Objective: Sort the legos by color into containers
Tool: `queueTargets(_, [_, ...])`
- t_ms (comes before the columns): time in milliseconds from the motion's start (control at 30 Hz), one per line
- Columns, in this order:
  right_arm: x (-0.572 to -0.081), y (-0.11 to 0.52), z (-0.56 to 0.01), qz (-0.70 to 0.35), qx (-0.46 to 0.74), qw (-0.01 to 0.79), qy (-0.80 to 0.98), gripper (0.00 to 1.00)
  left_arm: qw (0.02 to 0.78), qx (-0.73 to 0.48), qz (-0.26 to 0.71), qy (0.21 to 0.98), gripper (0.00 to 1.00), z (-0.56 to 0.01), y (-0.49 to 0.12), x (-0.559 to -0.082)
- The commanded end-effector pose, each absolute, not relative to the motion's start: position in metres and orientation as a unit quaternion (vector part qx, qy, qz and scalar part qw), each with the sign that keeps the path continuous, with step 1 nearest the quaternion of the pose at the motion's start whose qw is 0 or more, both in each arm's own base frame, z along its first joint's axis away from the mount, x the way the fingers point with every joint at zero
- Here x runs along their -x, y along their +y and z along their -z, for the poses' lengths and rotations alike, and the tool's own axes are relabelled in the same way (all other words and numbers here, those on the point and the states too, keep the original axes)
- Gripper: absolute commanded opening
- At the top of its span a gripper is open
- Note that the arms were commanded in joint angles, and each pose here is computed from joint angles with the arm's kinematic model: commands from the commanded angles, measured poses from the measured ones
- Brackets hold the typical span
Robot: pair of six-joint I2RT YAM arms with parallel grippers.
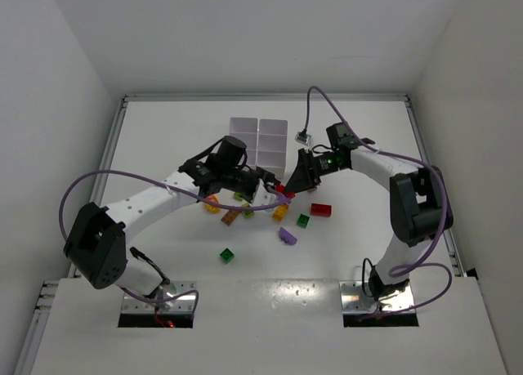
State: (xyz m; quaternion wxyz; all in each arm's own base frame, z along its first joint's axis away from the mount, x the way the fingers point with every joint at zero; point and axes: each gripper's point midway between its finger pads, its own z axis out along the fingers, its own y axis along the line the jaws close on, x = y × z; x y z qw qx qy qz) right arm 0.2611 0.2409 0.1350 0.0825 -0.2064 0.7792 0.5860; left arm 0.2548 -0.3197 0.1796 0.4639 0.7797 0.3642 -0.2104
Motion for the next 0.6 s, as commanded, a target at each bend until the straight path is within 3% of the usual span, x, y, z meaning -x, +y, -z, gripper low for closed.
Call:
queueTargets(0, [-0.273, 0.248, -0.152, -0.602, 0.231, 0.107, 0.757, 0.61, 0.49, -0.773, 0.229, 0.331, 0.2, -0.203, -0.33, -0.243])
queueTargets(167, [-0.268, 0.255, -0.162, -0.622, 0.234, 0.096, 0.741, 0.41, 0.494, -0.772, 0.223, 0.331, 0.2, -0.202, -0.331, -0.246])
queueTargets(300, [-0.259, 0.258, -0.168, -0.641, 0.23, 0.08, 0.728, 0.38, 0.499, -0.762, 0.215, 0.354, 0.2, -0.2, -0.331, -0.254])
queueTargets(400, [-0.254, 0.261, -0.172, -0.652, 0.229, 0.07, 0.719, 0.3, 0.501, -0.754, 0.211, 0.369, 0.2, -0.193, -0.332, -0.26])
queueTargets(467, [-0.253, 0.261, -0.176, -0.657, 0.232, 0.073, 0.714, 0.23, 0.507, -0.748, 0.213, 0.371, 0.2, -0.197, -0.334, -0.262])
queueTargets(500, [-0.253, 0.261, -0.176, -0.657, 0.228, 0.07, 0.715, 0.14, 0.506, -0.746, 0.211, 0.378, 0.2, -0.196, -0.333, -0.263])
queueTargets(567, [-0.252, 0.261, -0.174, -0.657, 0.229, 0.07, 0.715, 0.07, 0.506, -0.737, 0.215, 0.392, 0.32, -0.194, -0.333, -0.264])
